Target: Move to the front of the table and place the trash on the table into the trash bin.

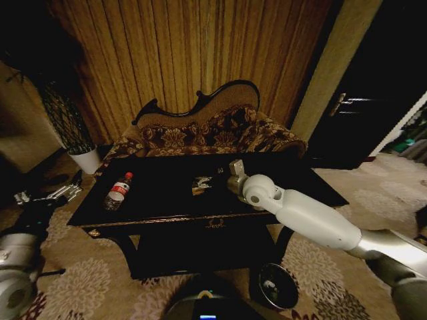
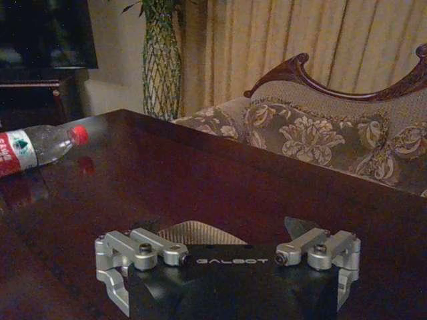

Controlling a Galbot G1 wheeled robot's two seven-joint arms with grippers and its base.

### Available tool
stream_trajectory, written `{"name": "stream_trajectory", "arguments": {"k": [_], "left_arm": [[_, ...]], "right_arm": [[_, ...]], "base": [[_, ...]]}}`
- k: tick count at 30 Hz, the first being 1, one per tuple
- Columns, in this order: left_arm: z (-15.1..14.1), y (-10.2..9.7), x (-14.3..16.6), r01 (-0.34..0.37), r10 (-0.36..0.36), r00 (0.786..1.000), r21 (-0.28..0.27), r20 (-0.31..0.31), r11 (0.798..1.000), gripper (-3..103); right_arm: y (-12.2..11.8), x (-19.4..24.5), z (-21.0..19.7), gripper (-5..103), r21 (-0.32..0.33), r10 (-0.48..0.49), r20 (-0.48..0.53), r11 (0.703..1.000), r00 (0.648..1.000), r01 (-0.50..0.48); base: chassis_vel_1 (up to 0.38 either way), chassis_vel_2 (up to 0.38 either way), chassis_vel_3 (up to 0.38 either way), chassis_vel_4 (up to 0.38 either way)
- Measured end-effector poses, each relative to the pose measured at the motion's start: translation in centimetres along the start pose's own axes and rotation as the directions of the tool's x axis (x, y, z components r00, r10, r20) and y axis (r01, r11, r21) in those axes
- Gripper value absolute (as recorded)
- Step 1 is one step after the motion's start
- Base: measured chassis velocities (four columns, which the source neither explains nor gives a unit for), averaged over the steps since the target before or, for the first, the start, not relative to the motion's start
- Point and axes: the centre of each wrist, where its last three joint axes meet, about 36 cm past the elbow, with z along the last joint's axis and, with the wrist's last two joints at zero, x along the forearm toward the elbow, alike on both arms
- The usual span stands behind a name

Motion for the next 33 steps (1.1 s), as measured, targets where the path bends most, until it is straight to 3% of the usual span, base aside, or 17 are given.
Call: {"name": "stream_trajectory", "arguments": {"k": [17, 29, 30, 33], "left_arm": [[-0.1, 0.0, 0.1, 0.001, -0.001, 1.0, -0.001, 0.009, 1.0, 100], [0.1, -0.1, 0.0, -0.002, 0.002, 1.0, 0.003, 0.02, 1.0, 100], [0.1, -0.1, 0.0, -0.002, 0.002, 1.0, 0.003, 0.021, 1.0, 100], [0.1, -0.1, 0.0, -0.002, 0.002, 1.0, 0.002, 0.022, 1.0, 100]], "right_arm": [[-0.5, -0.3, 1.5, 100, 0.052, 0.013, 0.003, 0.999, 1.0, -0.013], [-0.8, 0.4, 2.1, 102, 0.046, 0.021, 0.004, 0.999, 1.0, -0.021], [-0.9, 0.4, 2.1, 93, 0.047, 0.022, 0.005, 0.999, 1.0, -0.022], [-0.9, 0.5, 2.1, 93, 0.047, 0.023, 0.005, 0.999, 1.0, -0.023]], "base": [[0.0, 0.0, 0.0, 0.0], [0.0, 0.0, 0.0, 0.0], [0.0, 0.0, 0.0, 0.0], [0.0, 0.0, 0.0, 0.0]]}}
